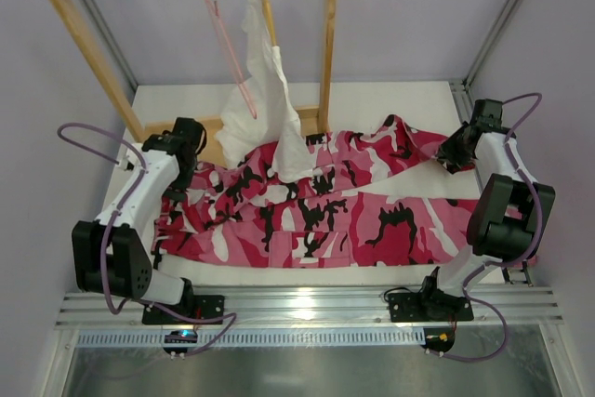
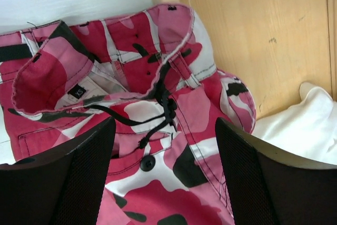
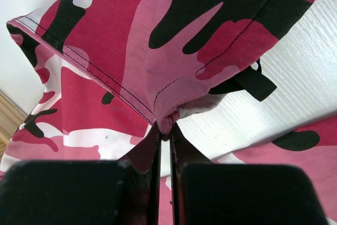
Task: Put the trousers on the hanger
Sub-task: Fold the trousers
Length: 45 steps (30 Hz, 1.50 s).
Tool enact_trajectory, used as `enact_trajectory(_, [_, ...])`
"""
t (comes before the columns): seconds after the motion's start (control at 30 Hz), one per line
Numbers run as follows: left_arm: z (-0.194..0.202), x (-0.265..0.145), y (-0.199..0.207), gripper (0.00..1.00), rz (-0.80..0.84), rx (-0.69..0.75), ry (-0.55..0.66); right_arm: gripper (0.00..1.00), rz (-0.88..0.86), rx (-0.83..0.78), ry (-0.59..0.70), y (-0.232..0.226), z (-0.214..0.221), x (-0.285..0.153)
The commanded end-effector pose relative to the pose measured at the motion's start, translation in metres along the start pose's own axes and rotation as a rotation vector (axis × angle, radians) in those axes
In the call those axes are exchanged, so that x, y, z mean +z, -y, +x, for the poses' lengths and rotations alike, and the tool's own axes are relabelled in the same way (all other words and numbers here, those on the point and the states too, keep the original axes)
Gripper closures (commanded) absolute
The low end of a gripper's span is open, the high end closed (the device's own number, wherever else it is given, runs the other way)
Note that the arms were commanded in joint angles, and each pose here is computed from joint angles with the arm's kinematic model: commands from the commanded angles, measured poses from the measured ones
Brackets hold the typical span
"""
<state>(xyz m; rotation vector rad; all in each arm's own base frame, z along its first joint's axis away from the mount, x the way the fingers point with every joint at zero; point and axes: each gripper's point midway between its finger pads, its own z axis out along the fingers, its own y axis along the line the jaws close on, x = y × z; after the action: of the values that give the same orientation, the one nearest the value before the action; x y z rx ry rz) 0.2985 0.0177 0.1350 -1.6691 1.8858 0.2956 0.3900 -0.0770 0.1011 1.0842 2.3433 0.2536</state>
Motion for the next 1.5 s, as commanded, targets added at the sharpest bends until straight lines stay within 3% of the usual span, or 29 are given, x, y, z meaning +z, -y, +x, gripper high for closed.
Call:
enact_trajectory(0.0, [-0.011,0.009,0.001,0.25,0.007,-0.073,0.051,0.96,-0.042,-0.022,0.034,-0.008,-0.008,-0.006])
enact_trajectory(0.3, [-0.006,0.033,-0.006,0.34,-0.065,-0.078,0.034,0.96,-0.046,-0.022,0.030,-0.007,-0.007,-0.002])
enact_trajectory(0.5, [-0.003,0.039,0.004,0.46,-0.042,-0.062,0.017,0.96,-0.038,-0.017,0.036,-0.005,-0.009,-0.003])
enact_trajectory(0.6, [-0.002,0.040,0.007,0.60,-0.032,-0.057,0.010,0.96,-0.038,-0.013,0.037,-0.004,-0.010,-0.002])
enact_trajectory(0.8, [-0.008,0.036,0.009,0.99,-0.009,-0.043,0.025,0.96,-0.036,-0.011,0.036,-0.004,-0.010,-0.003])
enact_trajectory(1.07, [-0.028,0.025,0.011,0.98,0.042,-0.029,0.088,0.96,-0.046,-0.011,0.039,-0.005,-0.011,-0.005])
enact_trajectory(1.1, [-0.028,0.024,0.011,0.68,0.041,-0.025,0.087,0.96,-0.048,-0.012,0.035,-0.006,-0.010,-0.005])
enact_trajectory(1.13, [-0.028,0.023,0.008,0.51,0.016,-0.021,0.082,0.96,-0.049,-0.012,0.034,-0.006,-0.010,-0.006])
enact_trajectory(1.2, [-0.027,0.023,0.004,0.26,-0.010,-0.014,0.077,0.96,-0.054,-0.011,0.030,-0.007,-0.009,-0.005])
enact_trajectory(1.3, [-0.021,0.028,0.002,0.25,-0.033,0.004,0.062,0.96,-0.057,-0.014,0.031,-0.007,-0.009,-0.006])
enact_trajectory(1.47, [-0.010,0.040,0.001,0.37,-0.010,-0.013,0.044,0.96,-0.058,-0.015,0.033,-0.007,-0.010,-0.006])
